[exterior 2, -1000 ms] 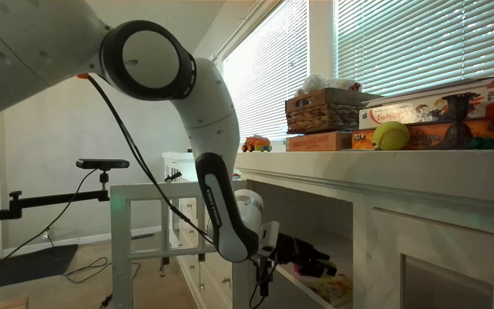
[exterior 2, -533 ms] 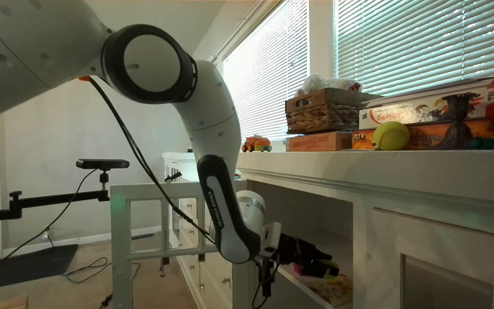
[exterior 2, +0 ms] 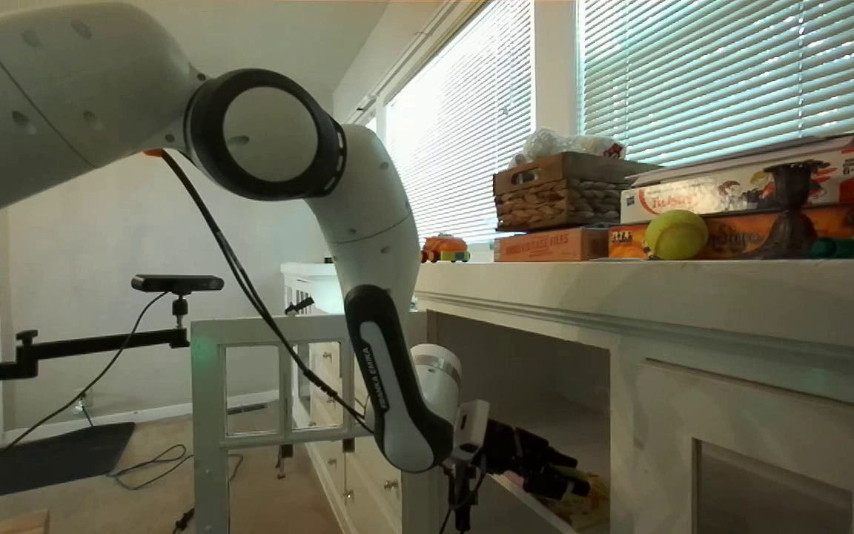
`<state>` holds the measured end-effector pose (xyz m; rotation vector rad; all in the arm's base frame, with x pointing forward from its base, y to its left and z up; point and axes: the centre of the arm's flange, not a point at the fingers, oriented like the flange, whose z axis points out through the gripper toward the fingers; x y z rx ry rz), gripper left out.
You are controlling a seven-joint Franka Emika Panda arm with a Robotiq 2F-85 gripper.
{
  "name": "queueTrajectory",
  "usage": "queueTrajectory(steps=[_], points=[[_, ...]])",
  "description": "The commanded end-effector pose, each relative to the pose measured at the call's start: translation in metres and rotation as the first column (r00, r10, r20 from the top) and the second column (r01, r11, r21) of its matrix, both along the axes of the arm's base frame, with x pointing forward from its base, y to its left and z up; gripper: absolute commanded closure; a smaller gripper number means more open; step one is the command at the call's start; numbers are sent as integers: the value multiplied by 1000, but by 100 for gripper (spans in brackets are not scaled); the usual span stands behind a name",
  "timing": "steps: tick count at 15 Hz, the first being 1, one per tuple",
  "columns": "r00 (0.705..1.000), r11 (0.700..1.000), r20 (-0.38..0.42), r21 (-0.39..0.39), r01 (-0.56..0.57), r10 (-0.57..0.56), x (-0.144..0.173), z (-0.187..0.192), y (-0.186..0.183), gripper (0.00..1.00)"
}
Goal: Place the stacked bowls in the cabinet then unstack them.
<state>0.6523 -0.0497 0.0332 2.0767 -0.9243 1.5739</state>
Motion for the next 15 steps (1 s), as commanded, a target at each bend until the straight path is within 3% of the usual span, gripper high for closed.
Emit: queueTrajectory(steps=[1, 9, 10, 11, 13, 15], points=[[1000, 1000, 19, 26, 18, -18, 12, -9, 0, 63], [1000, 1000, 21, 19, 17, -17, 26, -11, 2, 63], [1000, 1000, 22, 20, 19, -20, 27, -11, 2, 13], [1000, 1000, 23, 20, 18, -18, 29, -11, 3, 12], [999, 1000, 25, 22, 19, -19, 31, -11, 4, 2], [999, 1000, 27, 22, 22, -23, 33, -11, 4, 0]])
